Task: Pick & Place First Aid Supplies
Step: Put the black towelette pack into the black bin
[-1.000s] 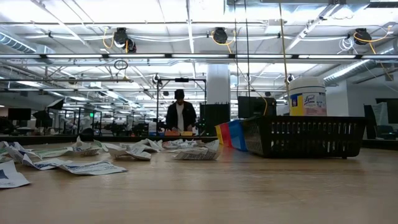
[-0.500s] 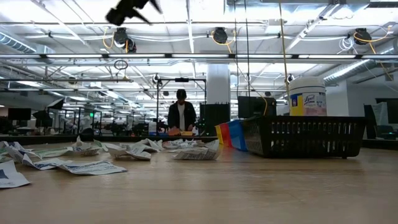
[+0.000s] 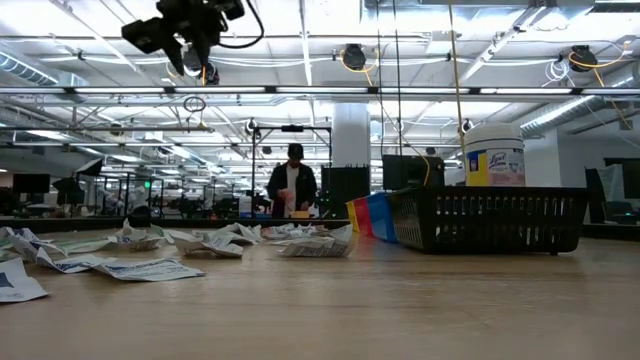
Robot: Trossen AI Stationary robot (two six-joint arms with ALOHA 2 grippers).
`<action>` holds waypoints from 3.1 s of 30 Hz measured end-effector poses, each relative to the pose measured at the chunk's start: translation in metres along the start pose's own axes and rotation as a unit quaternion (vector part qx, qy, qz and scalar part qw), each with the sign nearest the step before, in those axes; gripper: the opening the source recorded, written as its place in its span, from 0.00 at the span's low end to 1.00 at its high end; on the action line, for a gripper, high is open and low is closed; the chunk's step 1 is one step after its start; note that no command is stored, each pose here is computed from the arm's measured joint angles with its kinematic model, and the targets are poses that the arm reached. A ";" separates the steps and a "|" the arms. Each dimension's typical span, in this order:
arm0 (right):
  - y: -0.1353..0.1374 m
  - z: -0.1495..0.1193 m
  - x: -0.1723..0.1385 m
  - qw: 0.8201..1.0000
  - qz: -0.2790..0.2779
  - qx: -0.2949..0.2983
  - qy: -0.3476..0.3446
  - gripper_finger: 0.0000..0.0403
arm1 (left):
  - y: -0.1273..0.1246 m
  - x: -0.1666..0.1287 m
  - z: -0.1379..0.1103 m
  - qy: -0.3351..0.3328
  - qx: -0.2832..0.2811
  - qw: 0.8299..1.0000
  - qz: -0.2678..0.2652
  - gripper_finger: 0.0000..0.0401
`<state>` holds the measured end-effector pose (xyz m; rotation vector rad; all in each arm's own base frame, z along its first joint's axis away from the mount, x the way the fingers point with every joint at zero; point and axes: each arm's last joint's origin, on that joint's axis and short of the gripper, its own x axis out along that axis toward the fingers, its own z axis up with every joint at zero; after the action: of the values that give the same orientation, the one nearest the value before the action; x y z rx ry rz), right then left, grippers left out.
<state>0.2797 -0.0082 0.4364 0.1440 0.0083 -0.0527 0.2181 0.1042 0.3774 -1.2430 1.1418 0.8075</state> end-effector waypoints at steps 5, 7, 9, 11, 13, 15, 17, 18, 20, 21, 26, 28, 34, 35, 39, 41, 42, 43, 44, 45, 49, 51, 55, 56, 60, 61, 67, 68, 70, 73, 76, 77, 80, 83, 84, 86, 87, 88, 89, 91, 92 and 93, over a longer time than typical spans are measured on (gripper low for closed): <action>0.000 0.000 0.000 1.000 0.000 -0.004 0.000 0.43 | 0.000 0.009 0.015 0.000 -0.015 1.000 0.022 0.45; 0.000 0.000 0.000 1.000 0.001 -0.008 0.000 0.43 | 0.000 0.016 0.028 -0.001 -0.016 0.999 0.028 0.45; 0.000 0.000 0.000 1.000 0.002 -0.015 0.000 0.43 | 0.002 0.025 0.043 0.005 -0.020 0.999 0.043 0.45; 0.000 0.000 0.000 1.000 0.002 -0.023 0.001 0.43 | 0.001 0.036 0.057 0.010 -0.013 0.999 0.047 0.45; 0.000 0.000 0.000 1.000 0.002 -0.030 0.001 0.43 | -0.001 0.048 0.072 0.011 -0.001 0.999 0.048 0.45; 0.000 0.000 0.000 0.999 0.002 -0.032 0.002 0.43 | -0.001 0.061 0.089 0.009 0.007 0.999 0.049 0.45; 0.000 -0.001 0.000 0.999 0.002 -0.038 0.003 0.43 | -0.002 0.073 0.103 0.005 0.011 0.999 0.047 0.45; 0.000 -0.001 0.000 0.999 0.002 -0.040 0.004 0.43 | 0.000 0.077 0.109 0.006 0.010 0.999 0.049 0.45; 0.000 -0.001 0.000 0.999 0.002 -0.041 0.004 0.43 | 0.003 0.088 0.122 0.005 0.007 0.998 0.054 0.45; 0.000 -0.001 0.000 0.999 0.002 -0.041 0.004 0.43 | 0.004 0.092 0.128 0.003 0.005 0.998 0.056 0.45; 0.000 -0.001 0.000 0.999 0.002 -0.041 0.004 0.43 | 0.016 0.106 0.157 -0.019 -0.012 0.999 0.047 0.45; 0.000 -0.001 0.000 0.999 0.002 -0.041 0.004 0.43 | 0.020 0.109 0.166 -0.033 -0.016 0.998 0.042 0.45; 0.001 -0.001 0.000 0.999 0.025 -0.041 0.006 0.43 | 0.032 0.108 0.182 -0.061 -0.032 0.997 0.037 0.45; 0.002 -0.001 0.000 0.999 0.027 -0.041 0.006 0.43 | 0.033 0.107 0.183 -0.065 -0.032 0.997 0.037 0.45; 0.002 -0.001 0.000 0.999 0.027 -0.041 0.006 0.43 | 0.033 0.108 0.183 -0.070 -0.020 0.996 0.049 0.45; 0.002 -0.001 0.000 0.999 0.027 -0.041 0.006 0.43 | 0.030 0.111 0.182 -0.076 -0.013 0.995 0.064 0.45; 0.002 -0.001 0.000 0.999 0.027 -0.041 0.006 0.43 | 0.029 0.112 0.182 -0.078 -0.010 0.994 0.072 0.45; 0.002 -0.001 0.000 0.999 0.027 -0.042 0.006 0.43 | 0.028 0.114 0.181 -0.080 -0.005 0.994 0.078 0.45; 0.002 -0.001 0.000 0.999 0.027 -0.044 0.006 0.43 | 0.026 0.115 0.181 -0.085 0.002 0.993 0.083 0.45; 0.002 -0.001 0.000 0.999 0.026 -0.045 0.006 0.43 | 0.022 0.118 0.180 -0.092 0.010 0.992 0.089 0.45; 0.002 -0.001 0.000 0.998 0.026 -0.054 0.006 0.43 | 0.014 0.132 0.180 -0.098 0.023 0.988 0.118 0.45; 0.002 -0.001 0.000 0.998 0.026 -0.053 0.006 0.43 | 0.010 0.140 0.180 -0.097 0.030 0.987 0.126 0.45; 0.002 -0.001 0.000 0.998 0.026 -0.053 0.006 0.43 | 0.005 0.161 0.182 -0.085 0.034 0.986 0.142 0.45; 0.002 -0.001 0.000 0.998 0.027 -0.053 0.006 0.43 | 0.004 0.166 0.183 -0.080 0.035 0.986 0.144 0.45; 0.002 -0.001 0.000 0.998 0.027 -0.052 0.008 0.43 | 0.004 0.187 0.185 -0.058 0.036 0.985 0.157 0.45; 0.002 -0.002 0.000 0.998 0.027 -0.052 0.010 0.43 | 0.003 0.193 0.185 -0.052 0.037 0.985 0.160 0.45; 0.002 -0.003 0.000 0.998 0.027 -0.052 0.016 0.43 | 0.003 0.215 0.187 -0.026 0.037 0.986 0.163 0.45; 0.002 -0.003 0.000 0.998 0.027 -0.052 0.016 0.43 | 0.002 0.218 0.187 -0.024 0.037 0.986 0.162 0.45; 0.002 -0.003 0.000 0.998 0.027 -0.052 0.017 0.43 | 0.002 0.225 0.187 -0.017 0.035 0.986 0.163 0.45; 0.002 -0.003 0.000 0.998 0.028 -0.052 0.017 0.43 | 0.001 0.232 0.187 -0.007 0.034 0.987 0.159 0.45; 0.002 -0.003 0.000 0.998 0.028 -0.053 0.016 0.43 | -0.001 0.233 0.185 -0.009 0.040 0.986 0.163 0.43; 0.002 -0.003 0.000 0.998 0.028 -0.054 0.016 0.43 | -0.002 0.233 0.185 -0.013 0.043 0.985 0.166 0.41; 0.002 -0.003 0.000 0.997 0.028 -0.066 0.015 0.43 | -0.002 0.234 0.185 -0.008 0.050 0.985 0.166 0.29; 0.002 -0.002 0.000 0.997 0.028 -0.069 0.013 0.43 | -0.002 0.234 0.185 0.000 0.067 0.985 0.160 0.12; 0.002 -0.002 0.000 0.997 0.028 -0.069 0.013 0.43 | -0.002 0.234 0.185 0.001 0.071 0.985 0.159 0.07; 0.002 -0.002 0.000 0.997 0.028 -0.069 0.013 0.43 | -0.001 0.233 0.185 0.003 0.075 0.985 0.156 0.03; 0.002 -0.002 0.000 0.997 0.028 -0.069 0.012 0.43 | -0.001 0.233 0.186 0.005 0.074 0.985 0.154 0.03; 0.002 -0.002 0.000 0.997 0.028 -0.069 0.011 0.43 | 0.000 0.233 0.186 0.009 0.073 0.986 0.151 0.04; 0.002 -0.002 0.000 0.997 0.029 -0.069 0.009 0.43 | 0.001 0.231 0.186 0.011 0.073 0.986 0.148 0.03; 0.002 -0.001 0.000 0.997 0.029 -0.069 0.004 0.43 | 0.001 0.225 0.184 0.012 0.087 0.986 0.142 0.02; 0.002 0.000 0.000 0.997 0.029 -0.069 0.002 0.43 | 0.000 0.221 0.183 0.008 0.097 0.986 0.137 0.02; 0.002 0.000 0.000 0.997 0.029 -0.069 0.001 0.43 | -0.003 0.214 0.182 0.000 0.108 0.986 0.129 0.02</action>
<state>0.2795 -0.0059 0.4367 0.0066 0.0099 0.0065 0.3182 0.2570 0.1642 -0.9266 1.3701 0.8485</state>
